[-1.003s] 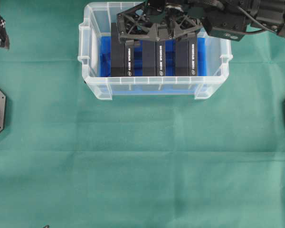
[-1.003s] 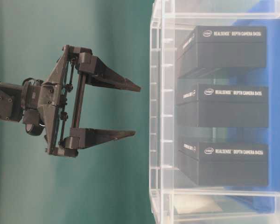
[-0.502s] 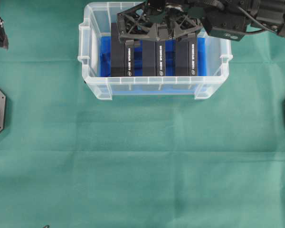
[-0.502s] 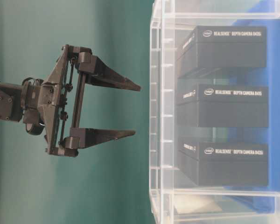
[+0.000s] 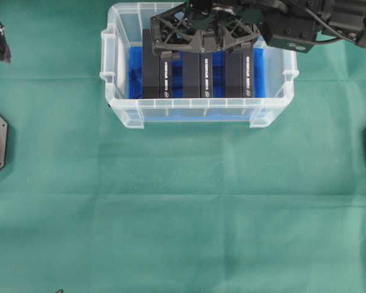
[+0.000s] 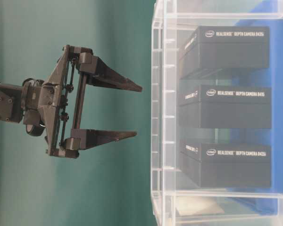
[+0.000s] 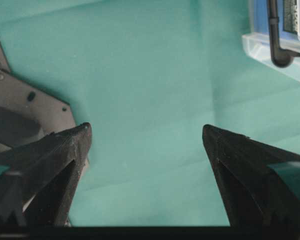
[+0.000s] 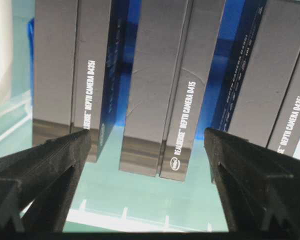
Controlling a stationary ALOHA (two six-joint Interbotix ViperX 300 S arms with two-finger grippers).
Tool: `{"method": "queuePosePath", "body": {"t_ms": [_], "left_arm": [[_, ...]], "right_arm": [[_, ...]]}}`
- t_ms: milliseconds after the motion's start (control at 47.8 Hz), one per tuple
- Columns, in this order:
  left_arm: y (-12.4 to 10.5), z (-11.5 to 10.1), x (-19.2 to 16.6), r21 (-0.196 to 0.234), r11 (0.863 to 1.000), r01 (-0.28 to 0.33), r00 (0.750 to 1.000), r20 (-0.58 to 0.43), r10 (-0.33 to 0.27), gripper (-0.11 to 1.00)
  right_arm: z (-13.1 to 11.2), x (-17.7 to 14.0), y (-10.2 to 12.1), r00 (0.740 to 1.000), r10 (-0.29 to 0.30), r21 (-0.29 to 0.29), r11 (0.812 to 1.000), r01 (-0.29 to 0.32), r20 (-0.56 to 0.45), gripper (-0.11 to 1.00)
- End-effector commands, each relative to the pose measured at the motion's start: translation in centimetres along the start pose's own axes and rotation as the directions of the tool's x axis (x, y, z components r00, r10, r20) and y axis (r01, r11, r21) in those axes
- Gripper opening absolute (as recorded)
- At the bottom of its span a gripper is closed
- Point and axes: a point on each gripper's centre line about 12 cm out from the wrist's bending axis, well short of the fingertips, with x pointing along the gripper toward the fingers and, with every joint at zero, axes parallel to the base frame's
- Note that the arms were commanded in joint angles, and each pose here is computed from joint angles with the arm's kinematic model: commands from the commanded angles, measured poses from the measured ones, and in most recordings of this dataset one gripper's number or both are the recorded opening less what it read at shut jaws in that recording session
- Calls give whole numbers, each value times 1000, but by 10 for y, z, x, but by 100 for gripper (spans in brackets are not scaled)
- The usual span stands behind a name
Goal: Take out the box from the case.
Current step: 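Lower the open right gripper around the middle black box pair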
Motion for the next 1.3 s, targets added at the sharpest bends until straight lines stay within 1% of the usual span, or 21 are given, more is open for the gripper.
{"method": "queuePosePath", "body": {"t_ms": [0, 606, 899, 1129, 1275], "left_arm": [[-1, 2, -4, -2, 1000, 12, 1000, 12, -12, 99], [-1, 2, -4, -3, 1000, 11, 1000, 11, -11, 99], [0, 2, -4, -6, 1000, 8, 1000, 10, -8, 99], [0, 2, -3, -6, 1000, 7, 1000, 9, -6, 99], [0, 1, -3, -6, 1000, 5, 1000, 8, -5, 99]], "right_arm": [[2, -17, 2, 999, 40, 1, 999, -40, 10, 95], [2, -10, 2, 1000, 25, -2, 1000, -25, 16, 95], [1, 3, 2, 1000, -3, -6, 1000, 3, 10, 95], [1, 12, -3, 1000, -28, -2, 1000, 28, 8, 95], [1, 21, -4, 1000, -21, -2, 1000, 21, 11, 95]]}}
